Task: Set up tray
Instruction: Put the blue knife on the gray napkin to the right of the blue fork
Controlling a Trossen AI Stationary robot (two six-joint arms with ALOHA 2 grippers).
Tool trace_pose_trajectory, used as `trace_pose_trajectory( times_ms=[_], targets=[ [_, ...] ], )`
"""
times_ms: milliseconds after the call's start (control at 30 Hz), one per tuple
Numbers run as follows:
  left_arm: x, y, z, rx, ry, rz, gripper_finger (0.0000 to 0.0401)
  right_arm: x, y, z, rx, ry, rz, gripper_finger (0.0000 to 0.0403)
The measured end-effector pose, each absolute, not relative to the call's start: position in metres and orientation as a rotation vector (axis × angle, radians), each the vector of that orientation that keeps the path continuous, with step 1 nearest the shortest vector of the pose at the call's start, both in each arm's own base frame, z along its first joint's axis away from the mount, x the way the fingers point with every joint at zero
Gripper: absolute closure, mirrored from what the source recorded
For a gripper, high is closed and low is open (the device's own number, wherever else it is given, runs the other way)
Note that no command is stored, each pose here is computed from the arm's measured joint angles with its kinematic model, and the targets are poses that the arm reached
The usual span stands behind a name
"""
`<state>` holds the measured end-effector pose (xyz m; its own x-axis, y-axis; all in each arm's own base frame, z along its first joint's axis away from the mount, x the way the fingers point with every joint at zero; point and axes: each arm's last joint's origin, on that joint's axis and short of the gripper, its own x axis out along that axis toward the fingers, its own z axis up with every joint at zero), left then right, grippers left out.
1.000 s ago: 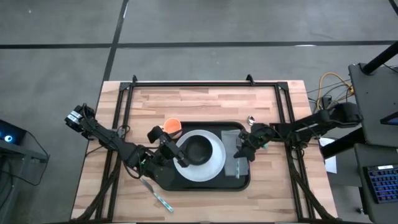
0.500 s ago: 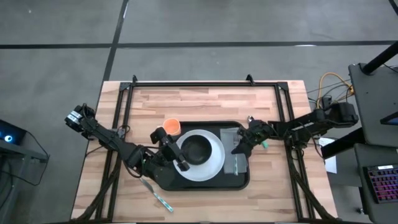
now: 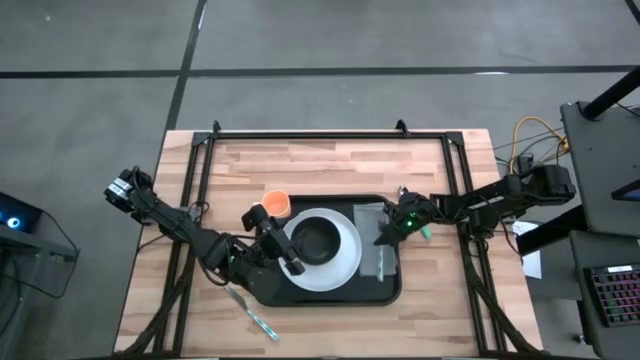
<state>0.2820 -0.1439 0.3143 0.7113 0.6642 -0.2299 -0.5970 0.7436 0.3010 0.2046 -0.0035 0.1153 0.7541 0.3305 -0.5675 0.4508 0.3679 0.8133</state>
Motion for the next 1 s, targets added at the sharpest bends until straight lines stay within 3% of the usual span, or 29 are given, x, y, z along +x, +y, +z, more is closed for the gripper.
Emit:
trace_pose_trajectory(
  times_ms=[667, 1000],
  targets=[
    [0.2818, -0.1464, 0.3136, 0.186, 0.356, 0.653, 0.0221, 0.1988, -0.0009, 0.1098, 1.320, 0.868, -0.096, 0.0389],
    [0.2823, -0.1472, 0.3129, 0.175, 0.374, 0.618, 0.0221, 0.1989, -0.0007, 0.1100, 1.311, 0.870, -0.084, 0.0328]
  ],
)
